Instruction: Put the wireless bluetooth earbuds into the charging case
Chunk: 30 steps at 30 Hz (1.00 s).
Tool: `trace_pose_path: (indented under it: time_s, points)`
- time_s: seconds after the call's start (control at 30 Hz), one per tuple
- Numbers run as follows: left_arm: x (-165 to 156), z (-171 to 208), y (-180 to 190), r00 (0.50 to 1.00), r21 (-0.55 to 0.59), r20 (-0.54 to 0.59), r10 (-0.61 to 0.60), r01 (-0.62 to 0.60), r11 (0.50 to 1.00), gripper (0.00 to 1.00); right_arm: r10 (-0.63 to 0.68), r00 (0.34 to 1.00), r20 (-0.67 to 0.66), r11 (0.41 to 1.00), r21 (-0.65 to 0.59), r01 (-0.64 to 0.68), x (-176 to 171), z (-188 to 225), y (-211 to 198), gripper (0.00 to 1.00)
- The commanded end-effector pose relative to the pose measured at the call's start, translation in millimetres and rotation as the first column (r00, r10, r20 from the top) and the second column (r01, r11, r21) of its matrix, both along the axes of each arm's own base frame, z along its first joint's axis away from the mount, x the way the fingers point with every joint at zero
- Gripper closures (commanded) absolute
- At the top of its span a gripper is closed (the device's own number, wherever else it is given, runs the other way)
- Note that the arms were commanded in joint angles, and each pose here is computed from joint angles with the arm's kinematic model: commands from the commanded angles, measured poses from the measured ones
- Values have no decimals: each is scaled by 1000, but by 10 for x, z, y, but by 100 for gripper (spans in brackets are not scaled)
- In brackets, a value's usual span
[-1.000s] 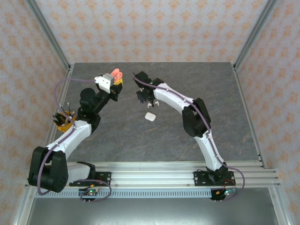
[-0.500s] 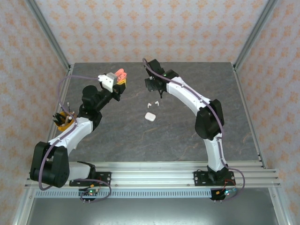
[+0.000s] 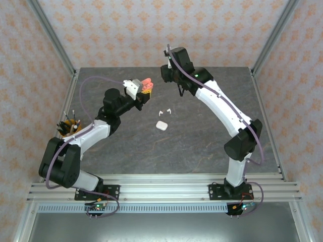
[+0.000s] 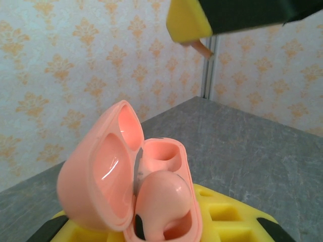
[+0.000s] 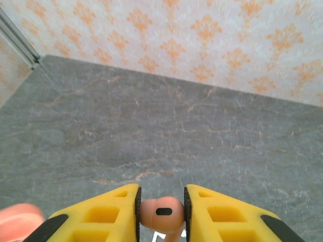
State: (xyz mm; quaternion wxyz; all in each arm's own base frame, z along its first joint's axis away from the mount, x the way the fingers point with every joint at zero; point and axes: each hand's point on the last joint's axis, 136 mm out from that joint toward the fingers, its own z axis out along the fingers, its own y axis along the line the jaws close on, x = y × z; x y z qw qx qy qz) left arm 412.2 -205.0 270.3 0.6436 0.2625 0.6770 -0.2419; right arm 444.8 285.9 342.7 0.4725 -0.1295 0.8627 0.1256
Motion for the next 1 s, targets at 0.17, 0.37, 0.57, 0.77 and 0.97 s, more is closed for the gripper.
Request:
trace_pose_path:
  time_s: [0.17, 0.37, 0.57, 0.77, 0.97]
  points:
    - [124, 379, -324, 995, -66, 46, -84, 87, 994, 100, 73, 984, 165, 992, 85, -88, -187, 634, -3, 72]
    - [149, 531, -427, 990, -97, 39, -132, 136, 986, 100, 121, 971, 205, 985, 100, -144, -251, 621, 51, 72]
    - [111, 621, -493, 984, -88, 28, -173, 175, 981, 100, 138, 966, 219, 979, 115, -166, -266, 596, 87, 72]
    - [79, 607, -532, 981, -80, 14, -193, 193, 978, 100, 144, 966, 216, 975, 134, -175, -266, 603, 121, 72]
    - [63, 589, -544, 980, -77, 6, -197, 197, 977, 100, 156, 965, 213, 971, 144, -189, -275, 606, 150, 72]
